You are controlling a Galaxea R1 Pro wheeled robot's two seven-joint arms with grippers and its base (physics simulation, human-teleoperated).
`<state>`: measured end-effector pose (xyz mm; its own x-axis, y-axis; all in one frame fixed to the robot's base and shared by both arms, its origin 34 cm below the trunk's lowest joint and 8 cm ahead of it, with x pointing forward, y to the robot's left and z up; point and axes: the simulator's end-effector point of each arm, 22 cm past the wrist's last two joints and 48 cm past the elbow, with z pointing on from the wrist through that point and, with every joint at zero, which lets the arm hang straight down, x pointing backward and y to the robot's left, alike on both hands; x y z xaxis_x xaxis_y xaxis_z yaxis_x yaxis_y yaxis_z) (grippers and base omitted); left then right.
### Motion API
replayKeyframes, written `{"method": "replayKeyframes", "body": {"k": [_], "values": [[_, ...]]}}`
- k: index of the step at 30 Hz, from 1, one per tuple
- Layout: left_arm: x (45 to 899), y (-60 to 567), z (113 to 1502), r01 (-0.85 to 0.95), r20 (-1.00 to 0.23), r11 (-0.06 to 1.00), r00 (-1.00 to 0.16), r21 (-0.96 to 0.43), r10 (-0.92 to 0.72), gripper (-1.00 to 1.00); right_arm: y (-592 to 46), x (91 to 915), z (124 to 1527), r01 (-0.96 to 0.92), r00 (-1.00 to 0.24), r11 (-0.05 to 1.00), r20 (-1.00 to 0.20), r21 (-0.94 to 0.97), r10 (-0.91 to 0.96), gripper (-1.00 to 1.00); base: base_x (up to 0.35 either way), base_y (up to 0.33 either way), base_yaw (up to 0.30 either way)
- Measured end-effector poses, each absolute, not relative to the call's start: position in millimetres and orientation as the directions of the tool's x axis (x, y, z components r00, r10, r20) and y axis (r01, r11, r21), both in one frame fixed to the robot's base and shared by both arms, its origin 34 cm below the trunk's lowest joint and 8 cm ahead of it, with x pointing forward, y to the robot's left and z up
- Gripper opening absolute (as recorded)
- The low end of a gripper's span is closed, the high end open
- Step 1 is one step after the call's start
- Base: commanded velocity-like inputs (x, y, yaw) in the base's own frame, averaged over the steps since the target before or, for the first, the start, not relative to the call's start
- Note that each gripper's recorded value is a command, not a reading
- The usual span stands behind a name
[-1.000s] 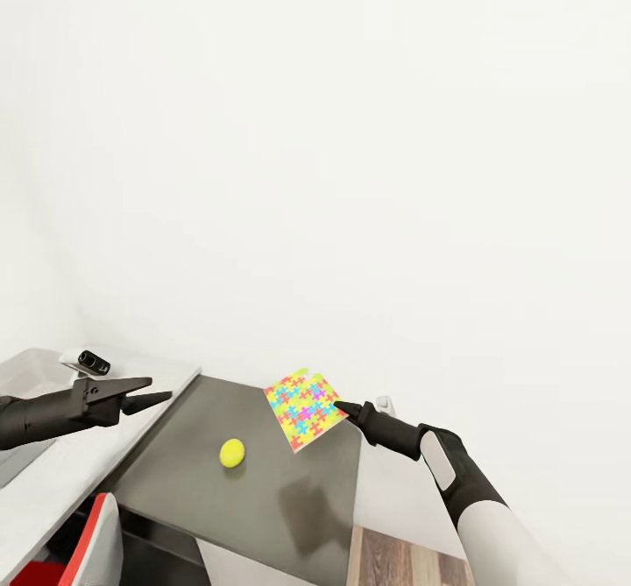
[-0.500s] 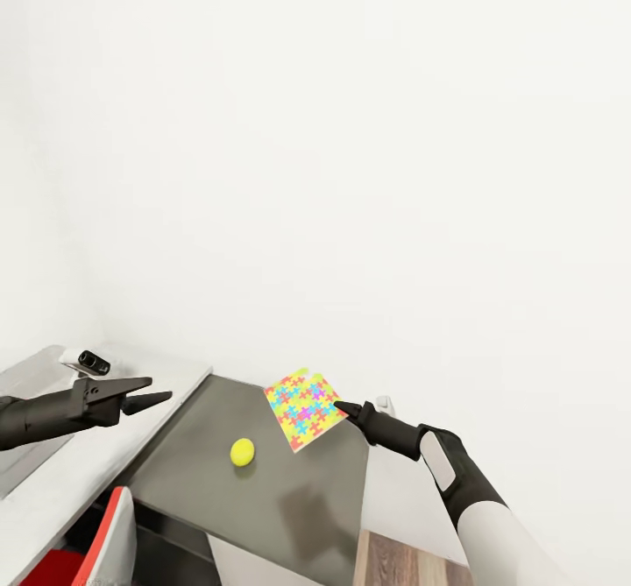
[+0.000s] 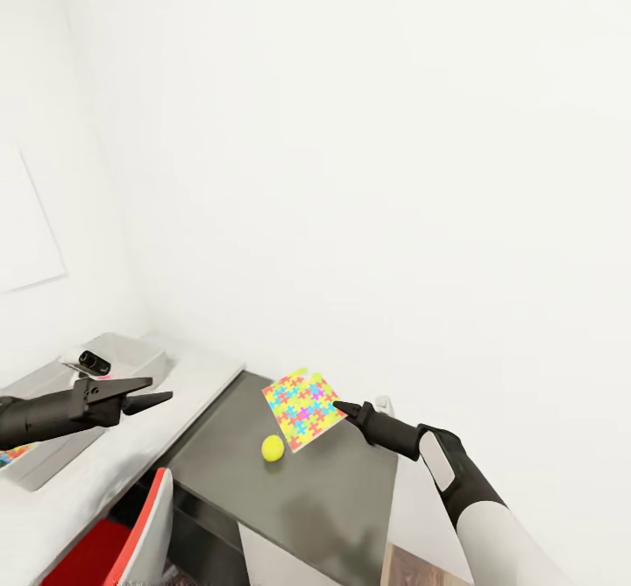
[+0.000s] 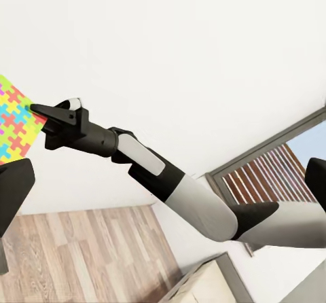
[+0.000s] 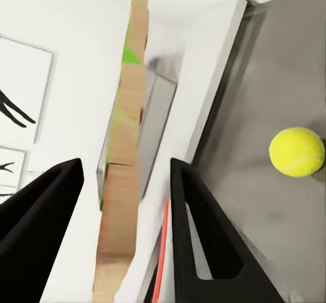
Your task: Put all the toys in the child's room - the three board games (two on the bed and one on the table), the two jigsaw puzzles on the table, and the tennis ball on the table - inside the toy box on the table in the child's room.
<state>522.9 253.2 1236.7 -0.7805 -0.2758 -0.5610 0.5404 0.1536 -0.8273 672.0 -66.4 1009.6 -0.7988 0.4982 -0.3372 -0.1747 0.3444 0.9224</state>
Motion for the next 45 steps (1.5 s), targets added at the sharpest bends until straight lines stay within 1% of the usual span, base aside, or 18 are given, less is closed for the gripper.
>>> {"method": "replayKeyframes", "body": {"k": [45], "values": [[512,252,1255,0.569,-0.587,0.150,-0.761,-0.809,-0.278,1.00,-65,669,1032,-0.206,-0.788,0.346,-0.365,0.915,0.496,-1.00,0.000,0.000,0.258]]}}
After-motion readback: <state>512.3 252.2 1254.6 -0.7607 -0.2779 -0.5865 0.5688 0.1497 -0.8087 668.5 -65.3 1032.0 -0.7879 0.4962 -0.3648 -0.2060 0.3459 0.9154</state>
